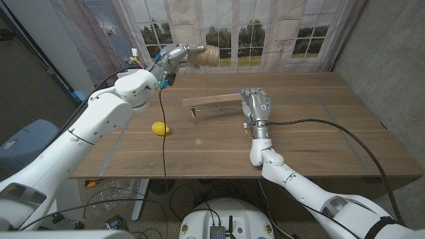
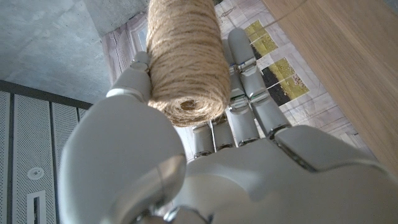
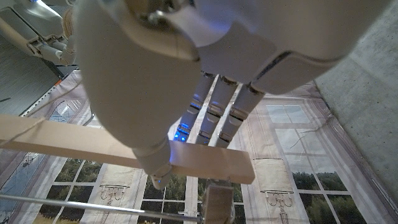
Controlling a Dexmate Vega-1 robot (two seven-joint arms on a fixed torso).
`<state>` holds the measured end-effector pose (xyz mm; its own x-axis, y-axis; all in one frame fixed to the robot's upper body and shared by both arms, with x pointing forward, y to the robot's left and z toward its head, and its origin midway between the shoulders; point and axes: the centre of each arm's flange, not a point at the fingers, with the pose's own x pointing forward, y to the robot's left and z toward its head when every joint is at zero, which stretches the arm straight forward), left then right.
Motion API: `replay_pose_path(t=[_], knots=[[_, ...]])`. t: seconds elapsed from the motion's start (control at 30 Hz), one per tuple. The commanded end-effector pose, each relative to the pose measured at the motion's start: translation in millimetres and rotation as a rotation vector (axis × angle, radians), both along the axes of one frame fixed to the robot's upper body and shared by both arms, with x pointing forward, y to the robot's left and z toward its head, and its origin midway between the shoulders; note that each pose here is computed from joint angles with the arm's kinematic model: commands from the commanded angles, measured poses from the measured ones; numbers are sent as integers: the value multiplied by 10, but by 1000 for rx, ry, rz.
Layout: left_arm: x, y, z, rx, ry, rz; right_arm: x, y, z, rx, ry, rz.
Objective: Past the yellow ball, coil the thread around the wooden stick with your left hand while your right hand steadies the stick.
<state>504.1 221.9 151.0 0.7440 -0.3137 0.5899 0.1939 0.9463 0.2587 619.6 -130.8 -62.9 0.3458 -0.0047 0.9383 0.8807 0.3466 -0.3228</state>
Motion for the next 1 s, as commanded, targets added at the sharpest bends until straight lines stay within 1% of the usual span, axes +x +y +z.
replay_pose_path(t=[0.03,0.2,0.3,0.47,0.6,0.8,1.0], knots=[[-192,-120,-57,37,-9,-108,145,35,153,20,36,-36],[-235,-147,-91,42,0,-145,198,24,210,45,61,-59],[-260,-171,-121,48,6,-169,225,7,234,78,74,-79],[-282,-227,-182,62,20,-205,237,-25,278,132,78,-100],[-269,-279,-251,74,43,-230,227,-57,316,180,66,-112],[-241,-334,-382,83,79,-242,192,-121,359,239,40,-123],[-166,-354,-536,65,126,-243,165,-194,383,303,19,-123]])
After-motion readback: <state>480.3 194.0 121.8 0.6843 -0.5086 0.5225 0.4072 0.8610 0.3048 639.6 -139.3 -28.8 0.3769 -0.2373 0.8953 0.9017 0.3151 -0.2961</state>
